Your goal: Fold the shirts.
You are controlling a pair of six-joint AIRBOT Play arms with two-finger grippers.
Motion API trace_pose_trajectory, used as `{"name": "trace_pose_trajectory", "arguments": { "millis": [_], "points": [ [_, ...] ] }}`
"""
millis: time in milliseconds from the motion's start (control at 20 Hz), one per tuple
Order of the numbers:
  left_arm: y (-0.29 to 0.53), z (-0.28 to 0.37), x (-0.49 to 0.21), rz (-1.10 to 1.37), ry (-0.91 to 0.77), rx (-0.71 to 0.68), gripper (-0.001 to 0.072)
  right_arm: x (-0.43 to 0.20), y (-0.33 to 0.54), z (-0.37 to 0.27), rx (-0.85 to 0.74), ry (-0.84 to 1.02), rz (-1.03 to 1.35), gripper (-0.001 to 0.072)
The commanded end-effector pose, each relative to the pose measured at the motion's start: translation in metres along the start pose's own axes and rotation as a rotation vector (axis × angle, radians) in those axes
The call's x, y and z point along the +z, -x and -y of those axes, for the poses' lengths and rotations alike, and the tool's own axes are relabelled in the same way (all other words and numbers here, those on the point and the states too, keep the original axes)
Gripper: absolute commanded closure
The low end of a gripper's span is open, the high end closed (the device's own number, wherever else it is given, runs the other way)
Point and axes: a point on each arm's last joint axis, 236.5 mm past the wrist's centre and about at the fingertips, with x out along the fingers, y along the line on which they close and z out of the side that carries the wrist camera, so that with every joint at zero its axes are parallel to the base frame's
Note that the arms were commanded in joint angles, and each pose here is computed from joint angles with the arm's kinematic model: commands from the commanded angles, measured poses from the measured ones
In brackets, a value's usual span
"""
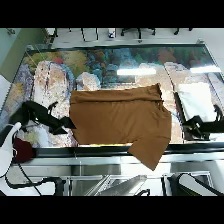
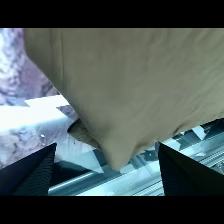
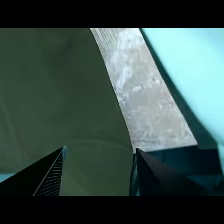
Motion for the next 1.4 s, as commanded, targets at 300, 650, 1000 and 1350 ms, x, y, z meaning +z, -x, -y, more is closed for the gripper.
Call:
{"name": "trace_pose_trajectory", "arguments": {
  "millis": [300, 650, 1000, 1350],
  "points": [
    [-0.025, -0.005, 0.002, 0.082, 0.008, -0.008, 0.0355, -0.076, -0.053, 0.030, -0.023, -0.117, -0.178, 0.0207],
    [-0.037, 0.009, 0.014, 0.128, -0.064, 0.034, 0.0687, -0.109, -0.094, 0.014, -0.042, -0.039, -0.330, 0.0214],
    [-0.013, 0.004, -0.010, 0.067, -0.027, -0.005, 0.0688, -0.106, -0.103, -0.037, 0.076, 0.096, -0.317, 0.0690],
    [0.033, -0.033, -0.039, 0.097, 0.031, 0.131, 0.0688, -0.088, -0.062, 0.007, -0.193, -0.014, -0.144, 0.0690]
  ]
}}
